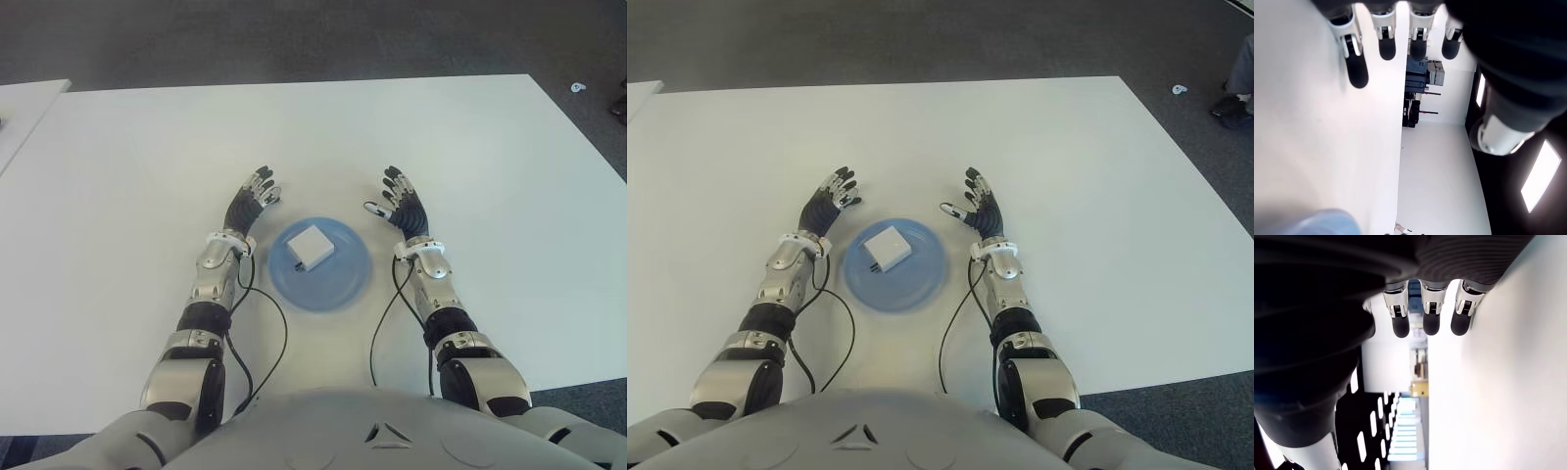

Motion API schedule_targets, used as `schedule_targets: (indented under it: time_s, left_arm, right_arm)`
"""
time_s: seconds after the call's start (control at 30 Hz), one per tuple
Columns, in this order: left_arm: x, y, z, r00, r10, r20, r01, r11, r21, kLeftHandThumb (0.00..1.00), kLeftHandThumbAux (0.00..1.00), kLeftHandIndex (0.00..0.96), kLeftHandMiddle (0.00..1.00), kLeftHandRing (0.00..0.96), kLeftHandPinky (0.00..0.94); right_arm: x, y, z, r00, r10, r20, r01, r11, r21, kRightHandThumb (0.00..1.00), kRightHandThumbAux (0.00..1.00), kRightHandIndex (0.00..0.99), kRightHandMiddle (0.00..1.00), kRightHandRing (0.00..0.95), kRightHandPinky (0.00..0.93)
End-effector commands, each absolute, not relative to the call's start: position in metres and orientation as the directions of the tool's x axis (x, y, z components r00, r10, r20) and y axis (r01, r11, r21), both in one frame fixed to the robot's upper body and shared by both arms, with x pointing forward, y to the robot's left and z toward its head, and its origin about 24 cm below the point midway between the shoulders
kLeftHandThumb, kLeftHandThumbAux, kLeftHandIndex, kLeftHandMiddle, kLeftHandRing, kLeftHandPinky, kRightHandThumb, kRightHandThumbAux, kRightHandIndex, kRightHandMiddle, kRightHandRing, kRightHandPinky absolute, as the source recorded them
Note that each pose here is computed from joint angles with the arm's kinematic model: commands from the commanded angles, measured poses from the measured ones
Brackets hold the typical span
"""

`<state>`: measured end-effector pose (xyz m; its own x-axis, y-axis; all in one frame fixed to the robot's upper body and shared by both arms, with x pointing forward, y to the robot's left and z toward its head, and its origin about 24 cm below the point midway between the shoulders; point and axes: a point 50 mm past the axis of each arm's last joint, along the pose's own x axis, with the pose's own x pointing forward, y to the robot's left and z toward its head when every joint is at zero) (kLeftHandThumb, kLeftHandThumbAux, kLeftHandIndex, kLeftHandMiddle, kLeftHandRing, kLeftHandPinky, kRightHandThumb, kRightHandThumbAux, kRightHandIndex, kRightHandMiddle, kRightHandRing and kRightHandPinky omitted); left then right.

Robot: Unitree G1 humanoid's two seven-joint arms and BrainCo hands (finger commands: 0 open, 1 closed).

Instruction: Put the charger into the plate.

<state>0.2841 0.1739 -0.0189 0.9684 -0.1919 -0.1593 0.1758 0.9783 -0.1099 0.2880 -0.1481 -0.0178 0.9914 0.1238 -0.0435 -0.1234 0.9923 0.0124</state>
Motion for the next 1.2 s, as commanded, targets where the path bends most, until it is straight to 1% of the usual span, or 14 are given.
schedule_targets:
  time_s: [0.03,0.43,0.73,1.2]
  left_arm:
    - [0.269,0.176,-0.038,0.946,-0.196,-0.256,0.174,0.979,-0.107,0.115,0.670,0.041,0.053,0.059,0.110]
    - [0.265,0.177,-0.040,0.955,-0.163,-0.247,0.147,0.986,-0.085,0.096,0.678,0.034,0.062,0.069,0.118]
    - [0.262,0.181,-0.041,0.964,-0.114,-0.242,0.105,0.993,-0.048,0.079,0.657,0.022,0.065,0.070,0.113]
    - [0.250,0.192,-0.039,0.979,-0.026,-0.201,0.030,0.999,0.019,0.109,0.668,0.022,0.068,0.073,0.107]
  right_arm:
    - [0.258,-0.150,-0.059,0.962,0.117,-0.246,-0.106,0.993,0.059,0.002,0.833,0.021,0.043,0.015,0.033]
    - [0.259,-0.151,-0.062,0.953,0.144,-0.268,-0.135,0.989,0.054,0.000,0.831,0.019,0.040,0.014,0.035]
    - [0.262,-0.150,-0.065,0.940,0.155,-0.303,-0.146,0.988,0.052,0.000,0.789,0.012,0.031,0.007,0.021]
    - [0.266,-0.143,-0.064,0.931,0.174,-0.321,-0.164,0.985,0.058,0.004,0.757,0.000,0.010,0.000,0.000]
